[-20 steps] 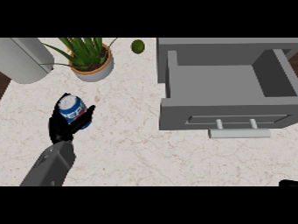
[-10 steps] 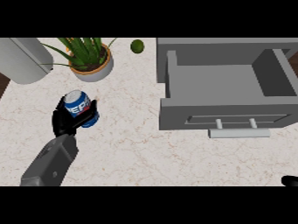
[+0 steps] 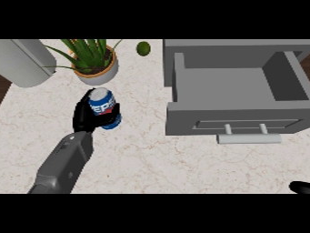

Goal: Pick up the can, place it into the drawer and close the drawer

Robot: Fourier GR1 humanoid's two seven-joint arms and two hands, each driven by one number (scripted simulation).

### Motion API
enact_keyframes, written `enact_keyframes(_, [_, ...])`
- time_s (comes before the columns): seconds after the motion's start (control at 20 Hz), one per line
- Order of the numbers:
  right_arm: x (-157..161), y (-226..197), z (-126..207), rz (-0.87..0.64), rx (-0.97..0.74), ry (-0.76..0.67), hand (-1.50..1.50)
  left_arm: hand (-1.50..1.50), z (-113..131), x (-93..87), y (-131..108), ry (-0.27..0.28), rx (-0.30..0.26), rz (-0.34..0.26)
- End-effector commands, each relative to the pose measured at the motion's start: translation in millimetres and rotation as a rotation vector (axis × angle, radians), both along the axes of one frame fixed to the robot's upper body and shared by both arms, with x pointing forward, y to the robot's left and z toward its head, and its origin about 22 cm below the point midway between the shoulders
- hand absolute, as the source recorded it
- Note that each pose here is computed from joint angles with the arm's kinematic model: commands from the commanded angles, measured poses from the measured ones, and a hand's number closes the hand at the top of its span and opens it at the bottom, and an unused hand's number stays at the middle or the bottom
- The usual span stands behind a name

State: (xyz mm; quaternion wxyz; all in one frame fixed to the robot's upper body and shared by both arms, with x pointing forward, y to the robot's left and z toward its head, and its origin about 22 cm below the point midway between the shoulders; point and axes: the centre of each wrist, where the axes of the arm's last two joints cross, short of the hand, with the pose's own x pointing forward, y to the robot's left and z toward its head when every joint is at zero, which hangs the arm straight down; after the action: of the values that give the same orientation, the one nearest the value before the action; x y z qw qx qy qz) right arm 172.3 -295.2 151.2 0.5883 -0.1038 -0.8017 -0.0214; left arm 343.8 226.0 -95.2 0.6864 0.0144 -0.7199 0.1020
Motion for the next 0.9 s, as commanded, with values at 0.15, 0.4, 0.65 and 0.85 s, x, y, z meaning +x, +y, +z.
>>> enact_keyframes(0.15, [-6.5,1.3,7.3,-0.021,-0.009,-0.021,-1.50,1.50,30.8,24.3,-47.5,-0.014,0.025,-0.191])
enact_keyframes(0.4, [-9.3,-9.6,3.0,-0.035,-0.003,-0.020,-1.50,1.50,77.8,46.1,-59.0,-0.091,0.079,-0.237])
enact_keyframes(0.65, [-9.7,-10.1,5.9,-0.059,-0.044,-0.016,-1.50,1.50,143.0,61.3,-100.1,-0.096,0.079,-0.291])
enact_keyframes(0.85, [-0.5,-6.2,2.4,-0.043,-0.024,-0.006,-1.50,1.50,191.3,68.4,-117.3,-0.109,0.079,-0.318])
